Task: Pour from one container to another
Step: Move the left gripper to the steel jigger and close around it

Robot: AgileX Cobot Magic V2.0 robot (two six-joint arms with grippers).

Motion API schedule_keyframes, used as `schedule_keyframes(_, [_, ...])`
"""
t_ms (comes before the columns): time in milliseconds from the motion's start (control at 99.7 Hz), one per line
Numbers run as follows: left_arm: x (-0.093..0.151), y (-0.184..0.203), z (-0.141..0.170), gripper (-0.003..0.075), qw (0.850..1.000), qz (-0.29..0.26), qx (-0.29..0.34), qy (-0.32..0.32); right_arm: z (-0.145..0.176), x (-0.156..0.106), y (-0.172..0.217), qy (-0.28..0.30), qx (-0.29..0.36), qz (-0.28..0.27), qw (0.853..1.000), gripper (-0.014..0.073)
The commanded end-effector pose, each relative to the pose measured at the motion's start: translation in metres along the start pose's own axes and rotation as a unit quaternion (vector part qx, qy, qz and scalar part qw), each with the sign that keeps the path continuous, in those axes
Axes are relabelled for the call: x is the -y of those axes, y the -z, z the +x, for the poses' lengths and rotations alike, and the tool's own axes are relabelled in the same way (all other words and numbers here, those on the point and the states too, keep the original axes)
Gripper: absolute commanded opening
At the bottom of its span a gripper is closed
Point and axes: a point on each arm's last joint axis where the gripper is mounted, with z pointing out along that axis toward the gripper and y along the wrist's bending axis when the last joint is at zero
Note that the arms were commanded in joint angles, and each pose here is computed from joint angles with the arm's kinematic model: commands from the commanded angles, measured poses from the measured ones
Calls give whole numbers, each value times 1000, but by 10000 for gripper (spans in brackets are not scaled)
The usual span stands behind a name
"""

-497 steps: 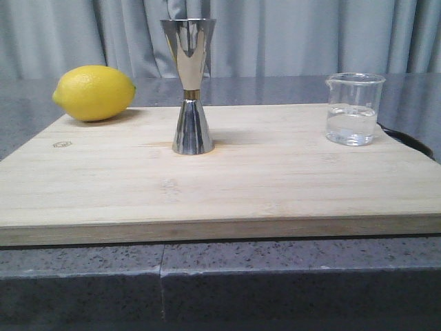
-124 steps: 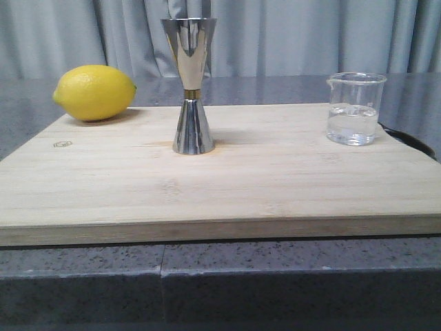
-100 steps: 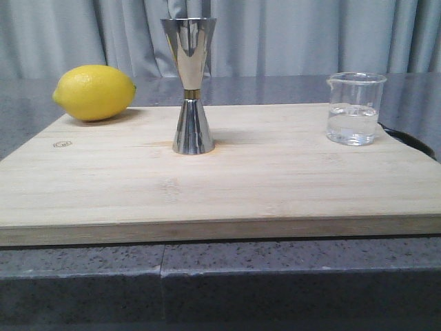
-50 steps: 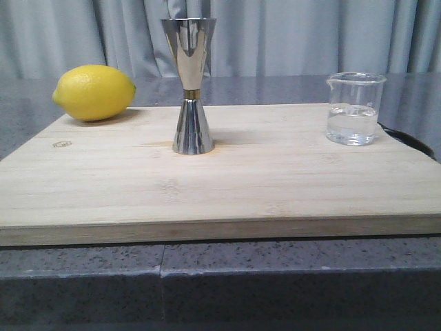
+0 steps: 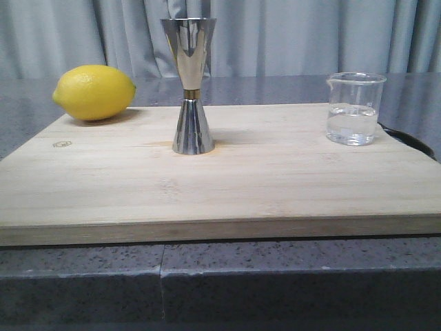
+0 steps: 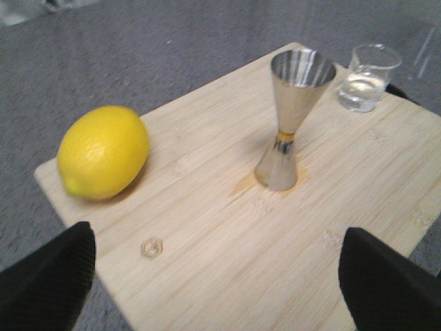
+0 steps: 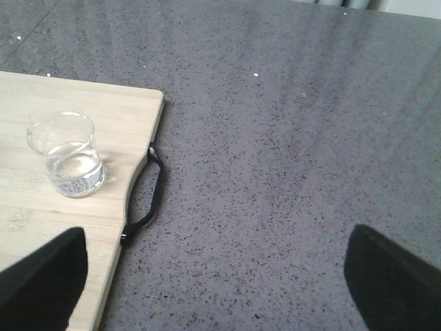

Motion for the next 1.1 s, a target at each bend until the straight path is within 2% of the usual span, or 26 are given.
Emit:
schedule_keyframes(0, [-4,-7,-18,663,997,32,63,-9,-15,2,5,6,44,4,999,666])
schedule_keyframes(151, [-12,-32,-15,662,991,110,79,-8,-15,2,5,6,44,4,999,666])
schedule_keyframes(351, [-21,-59,-6,662,974,201,104,-9,-15,2,5,5,44,3,999,666])
schedule_keyframes(522, [-26,-84,4,662,968,225,109,-12,-15,2,5,5,44,3,999,666])
schedule_keyframes(532, [-23,-100,8,662,964,238,119,-16,-15,2,5,5,44,3,999,666])
schedule_keyframes(552, [-22,-102,9,662,963,241,120,-16,-15,2,5,5,44,3,999,666])
schedule_keyframes(753, [-19,-130,10,662,957,244,156,-13,-15,2,5,5,44,3,999,666])
schedule_keyframes(1094, [-17,-172,4,662,948,282,147,-27,-15,2,5,5,44,3,999,666])
